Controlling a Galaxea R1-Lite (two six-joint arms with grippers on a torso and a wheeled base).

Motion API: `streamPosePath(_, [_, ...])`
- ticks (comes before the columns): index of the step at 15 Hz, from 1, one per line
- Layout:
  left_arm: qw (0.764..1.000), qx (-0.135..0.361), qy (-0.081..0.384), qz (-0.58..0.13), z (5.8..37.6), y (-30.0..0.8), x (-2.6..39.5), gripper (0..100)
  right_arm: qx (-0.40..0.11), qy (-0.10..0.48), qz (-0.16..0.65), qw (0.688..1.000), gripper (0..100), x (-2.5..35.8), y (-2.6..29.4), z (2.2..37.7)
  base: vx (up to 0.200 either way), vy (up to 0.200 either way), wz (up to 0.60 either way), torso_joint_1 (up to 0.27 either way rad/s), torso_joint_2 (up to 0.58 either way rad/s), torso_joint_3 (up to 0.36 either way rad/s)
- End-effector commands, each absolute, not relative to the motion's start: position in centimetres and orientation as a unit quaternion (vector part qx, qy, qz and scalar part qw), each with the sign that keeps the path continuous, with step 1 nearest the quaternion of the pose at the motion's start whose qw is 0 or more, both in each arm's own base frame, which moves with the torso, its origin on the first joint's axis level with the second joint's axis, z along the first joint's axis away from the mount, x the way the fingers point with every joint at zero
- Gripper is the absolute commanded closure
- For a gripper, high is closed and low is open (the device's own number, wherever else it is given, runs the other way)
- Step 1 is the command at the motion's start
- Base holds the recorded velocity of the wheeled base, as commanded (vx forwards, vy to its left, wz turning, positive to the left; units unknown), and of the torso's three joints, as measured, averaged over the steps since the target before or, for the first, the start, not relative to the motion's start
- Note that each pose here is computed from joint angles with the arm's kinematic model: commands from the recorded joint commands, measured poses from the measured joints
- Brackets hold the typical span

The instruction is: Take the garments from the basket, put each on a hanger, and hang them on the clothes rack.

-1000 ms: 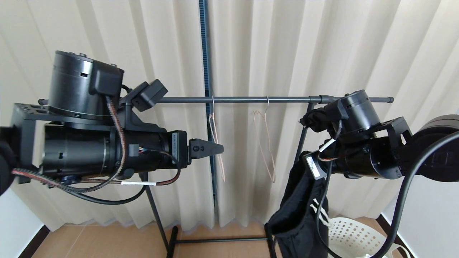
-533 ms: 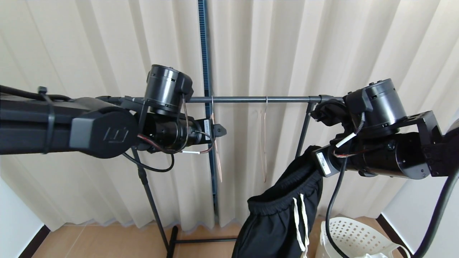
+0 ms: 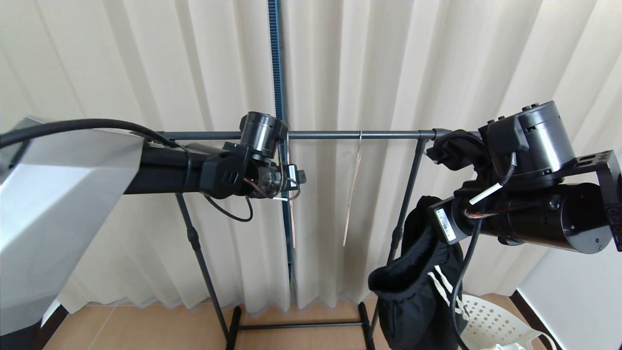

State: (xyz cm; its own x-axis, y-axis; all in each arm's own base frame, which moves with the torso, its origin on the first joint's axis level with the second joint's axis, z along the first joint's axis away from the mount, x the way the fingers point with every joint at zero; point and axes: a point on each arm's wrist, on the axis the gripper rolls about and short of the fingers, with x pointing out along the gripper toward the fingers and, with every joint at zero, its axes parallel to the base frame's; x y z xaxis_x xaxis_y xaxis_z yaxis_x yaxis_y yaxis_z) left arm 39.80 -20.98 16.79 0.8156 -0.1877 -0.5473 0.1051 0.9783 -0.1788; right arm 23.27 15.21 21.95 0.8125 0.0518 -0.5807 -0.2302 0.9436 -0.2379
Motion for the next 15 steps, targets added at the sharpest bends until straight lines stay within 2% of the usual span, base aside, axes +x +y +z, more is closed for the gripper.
streamPosePath(1, [0.946, -0.061, 0.314, -0.056, 13.4, -21.2, 42.2, 0, -0.152, 0.29, 0.085, 0.941, 100, 22.4, 15.4, 22.2, 0.0, 0.0, 0.0, 0.0, 0.0, 0.0])
streamPosePath(7, [0.941, -0.055, 0.331, -0.046, 10.7, -21.6, 44.3, 0, -0.159, 0.294, 0.089, 0.938, 100, 22.4, 15.7, 21.9, 0.0, 0.0, 0.0, 0.0, 0.0, 0.0])
streamPosePath(15, [0.94, -0.05, 0.335, -0.042, 9.6, -22.3, 45.3, 0, -0.162, 0.299, 0.088, 0.936, 100, 22.7, 15.8, 21.6, 0.0, 0.0, 0.0, 0.0, 0.0, 0.0])
